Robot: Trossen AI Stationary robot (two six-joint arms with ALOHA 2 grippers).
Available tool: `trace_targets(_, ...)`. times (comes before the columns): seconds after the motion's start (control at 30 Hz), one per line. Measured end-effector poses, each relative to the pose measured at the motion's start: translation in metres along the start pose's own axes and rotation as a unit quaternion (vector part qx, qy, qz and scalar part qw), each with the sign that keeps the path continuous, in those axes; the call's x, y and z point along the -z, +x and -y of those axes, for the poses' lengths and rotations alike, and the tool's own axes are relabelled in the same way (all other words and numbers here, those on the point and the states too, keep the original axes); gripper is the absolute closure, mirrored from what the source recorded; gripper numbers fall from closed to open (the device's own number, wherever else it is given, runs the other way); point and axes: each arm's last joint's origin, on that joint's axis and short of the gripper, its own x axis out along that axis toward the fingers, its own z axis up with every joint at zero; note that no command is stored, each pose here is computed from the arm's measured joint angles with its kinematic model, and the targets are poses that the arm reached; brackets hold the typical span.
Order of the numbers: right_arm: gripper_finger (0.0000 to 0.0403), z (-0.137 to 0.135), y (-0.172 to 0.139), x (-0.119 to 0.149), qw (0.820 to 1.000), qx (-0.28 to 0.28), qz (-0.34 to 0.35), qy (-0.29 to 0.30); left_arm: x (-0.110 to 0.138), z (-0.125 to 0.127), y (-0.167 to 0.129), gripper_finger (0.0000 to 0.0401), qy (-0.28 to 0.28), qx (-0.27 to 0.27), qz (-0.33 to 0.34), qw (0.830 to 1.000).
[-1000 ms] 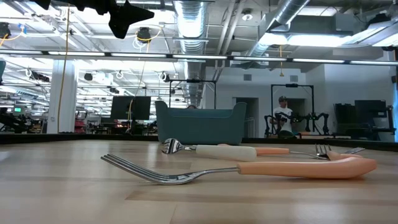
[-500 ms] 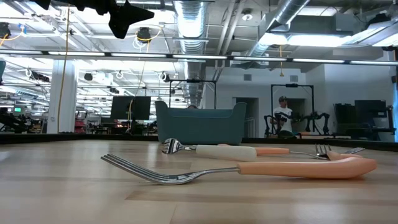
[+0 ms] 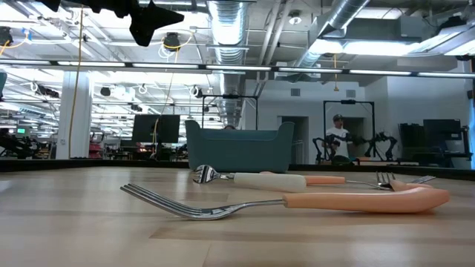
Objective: Sort silverware by color (type)
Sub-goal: Put the orange fork into the orange bin
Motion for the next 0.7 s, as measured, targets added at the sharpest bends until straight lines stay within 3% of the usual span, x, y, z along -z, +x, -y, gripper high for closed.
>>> trace_targets(0.47,0.0354,0.0001,0.0003,0.0002,1.000,0.001,0.000,0.006,0.0000,0.0000,0.0000,0.0166,0.003,0.000,0.000,1.000)
trace_targets(0.7,0.0354,-0.0001,0.0004,-0.0002,0.999,0.000,0.002,0.039,-0.0001,0.0000,0.0000,0.0166,0.004,0.000,0.001,1.000)
